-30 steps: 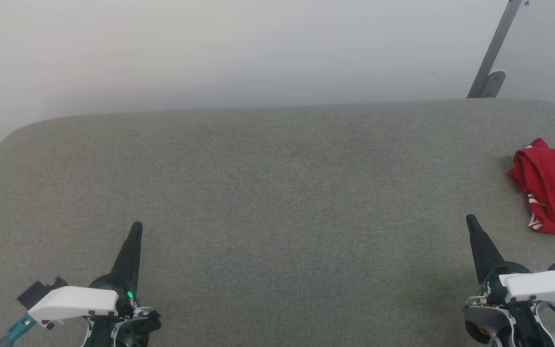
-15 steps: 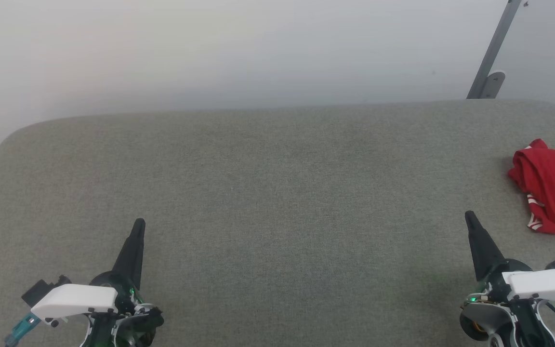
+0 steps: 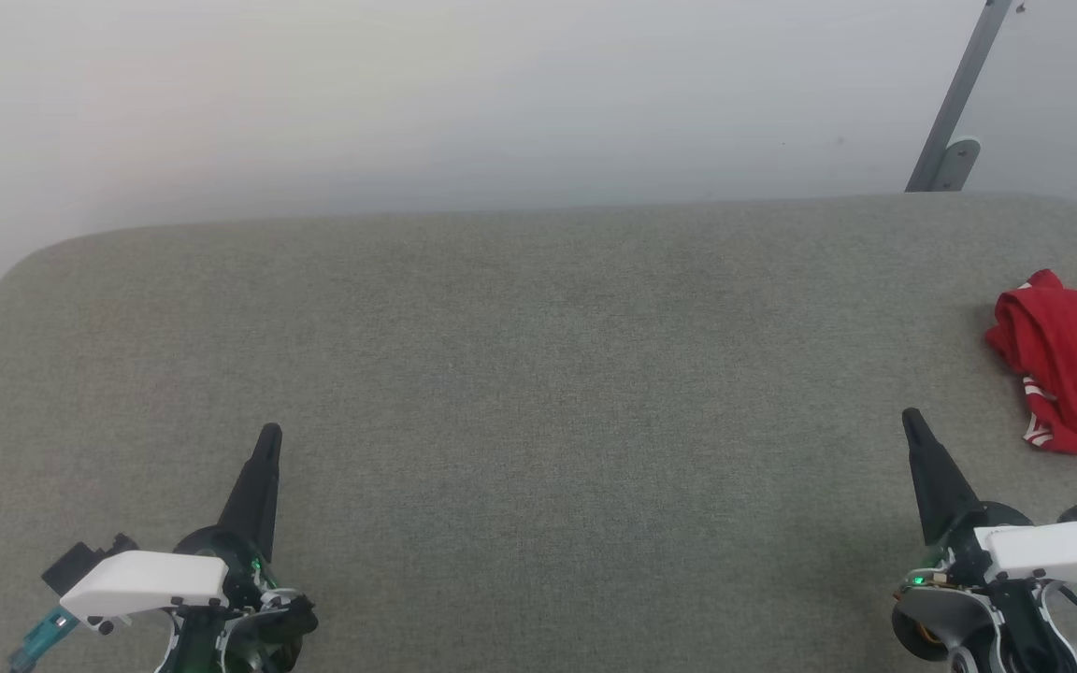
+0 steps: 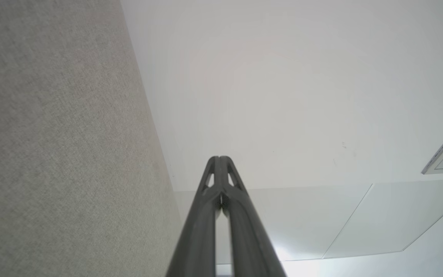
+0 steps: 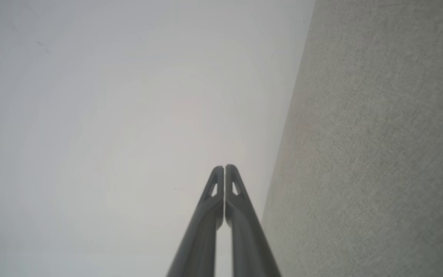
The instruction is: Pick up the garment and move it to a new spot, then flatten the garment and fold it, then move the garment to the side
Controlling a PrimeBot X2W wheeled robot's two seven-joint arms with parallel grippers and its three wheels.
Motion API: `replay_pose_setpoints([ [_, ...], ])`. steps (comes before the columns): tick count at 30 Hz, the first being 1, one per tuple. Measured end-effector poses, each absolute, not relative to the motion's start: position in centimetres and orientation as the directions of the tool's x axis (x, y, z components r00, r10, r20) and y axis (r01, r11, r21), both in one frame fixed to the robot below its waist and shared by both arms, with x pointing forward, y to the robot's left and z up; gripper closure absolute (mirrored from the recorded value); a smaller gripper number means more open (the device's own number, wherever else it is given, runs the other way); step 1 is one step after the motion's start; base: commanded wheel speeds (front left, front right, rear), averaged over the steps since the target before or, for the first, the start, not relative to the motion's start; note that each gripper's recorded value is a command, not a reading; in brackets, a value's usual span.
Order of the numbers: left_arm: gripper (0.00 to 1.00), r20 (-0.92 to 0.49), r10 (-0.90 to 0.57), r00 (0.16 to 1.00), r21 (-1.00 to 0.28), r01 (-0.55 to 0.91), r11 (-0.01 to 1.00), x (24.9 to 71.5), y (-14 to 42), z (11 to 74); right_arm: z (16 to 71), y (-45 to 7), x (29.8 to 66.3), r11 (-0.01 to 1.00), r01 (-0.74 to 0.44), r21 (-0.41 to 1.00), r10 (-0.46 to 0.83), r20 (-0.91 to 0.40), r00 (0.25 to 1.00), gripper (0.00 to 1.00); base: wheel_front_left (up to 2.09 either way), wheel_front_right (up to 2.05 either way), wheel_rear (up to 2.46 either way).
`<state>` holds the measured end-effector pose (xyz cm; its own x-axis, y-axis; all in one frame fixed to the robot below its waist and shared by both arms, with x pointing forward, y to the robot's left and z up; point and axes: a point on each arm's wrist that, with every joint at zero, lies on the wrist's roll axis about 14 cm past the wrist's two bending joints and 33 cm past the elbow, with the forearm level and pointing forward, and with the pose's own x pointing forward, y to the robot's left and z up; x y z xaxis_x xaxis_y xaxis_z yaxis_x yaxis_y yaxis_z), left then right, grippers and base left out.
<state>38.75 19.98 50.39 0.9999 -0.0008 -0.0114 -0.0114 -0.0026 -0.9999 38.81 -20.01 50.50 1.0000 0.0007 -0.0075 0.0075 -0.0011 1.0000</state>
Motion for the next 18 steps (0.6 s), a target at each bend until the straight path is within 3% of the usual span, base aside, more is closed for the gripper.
replay_pose_setpoints([
  [18, 1.00, -0.011, -0.001, 1.000, -1.000, -0.011, -0.003, 38.75, 19.98, 50.39, 50.52, -20.02, 38.81, -0.001, 0.007, 1.000, 0.001, -0.007, 1.000, 1.00, 0.00, 0.00, 0.00],
])
